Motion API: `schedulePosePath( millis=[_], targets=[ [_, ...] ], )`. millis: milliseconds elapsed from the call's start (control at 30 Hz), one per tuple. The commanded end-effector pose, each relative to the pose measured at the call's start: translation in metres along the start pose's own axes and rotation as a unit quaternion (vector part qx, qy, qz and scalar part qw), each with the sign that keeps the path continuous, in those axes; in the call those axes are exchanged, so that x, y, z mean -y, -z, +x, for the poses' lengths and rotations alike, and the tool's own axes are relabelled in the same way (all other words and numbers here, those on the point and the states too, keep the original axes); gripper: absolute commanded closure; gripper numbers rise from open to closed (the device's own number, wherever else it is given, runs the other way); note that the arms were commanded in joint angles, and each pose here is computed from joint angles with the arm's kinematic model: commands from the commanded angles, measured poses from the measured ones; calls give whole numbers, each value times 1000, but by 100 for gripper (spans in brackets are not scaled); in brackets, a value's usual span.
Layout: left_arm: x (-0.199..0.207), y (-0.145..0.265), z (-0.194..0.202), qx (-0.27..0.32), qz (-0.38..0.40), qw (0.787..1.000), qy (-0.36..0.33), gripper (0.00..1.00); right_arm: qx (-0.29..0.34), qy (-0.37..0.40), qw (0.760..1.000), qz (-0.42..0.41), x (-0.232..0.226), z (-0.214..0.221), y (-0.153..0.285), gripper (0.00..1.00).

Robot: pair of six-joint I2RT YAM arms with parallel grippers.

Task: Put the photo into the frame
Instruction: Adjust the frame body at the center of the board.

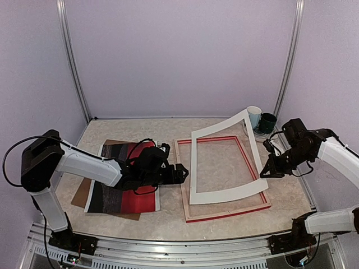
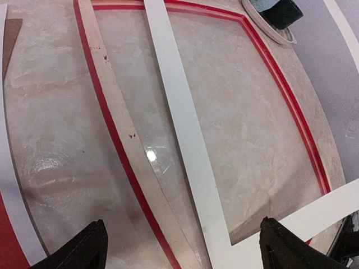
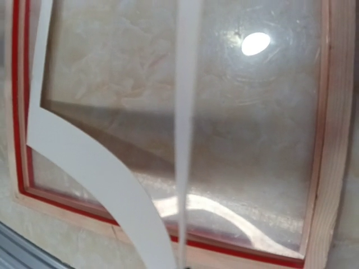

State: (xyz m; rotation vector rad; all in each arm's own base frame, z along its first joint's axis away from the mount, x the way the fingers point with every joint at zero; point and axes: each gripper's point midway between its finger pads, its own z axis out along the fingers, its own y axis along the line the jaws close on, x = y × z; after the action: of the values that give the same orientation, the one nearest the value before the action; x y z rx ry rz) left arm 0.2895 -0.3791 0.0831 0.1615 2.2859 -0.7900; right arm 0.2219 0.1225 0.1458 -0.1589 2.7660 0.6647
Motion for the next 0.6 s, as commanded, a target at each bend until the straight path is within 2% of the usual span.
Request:
schedulePosePath(
  millis=[0,333,500,567],
  targets=[
    [-16,-18,4,-27,-64,997,-29,12,14,10,1000,-9,-7,-3,14,98],
    [-37,-49,-3,-47,-102,993,-29,41,19,30,999,-38,-21,2,16,97],
    [-41,-59,-6,-56,-112,992,-32,47,21,39,998,-49,-27,3,18,97],
    [-41,-62,-7,-57,-116,991,-34,54,23,42,997,-52,-28,4,18,97]
  ],
)
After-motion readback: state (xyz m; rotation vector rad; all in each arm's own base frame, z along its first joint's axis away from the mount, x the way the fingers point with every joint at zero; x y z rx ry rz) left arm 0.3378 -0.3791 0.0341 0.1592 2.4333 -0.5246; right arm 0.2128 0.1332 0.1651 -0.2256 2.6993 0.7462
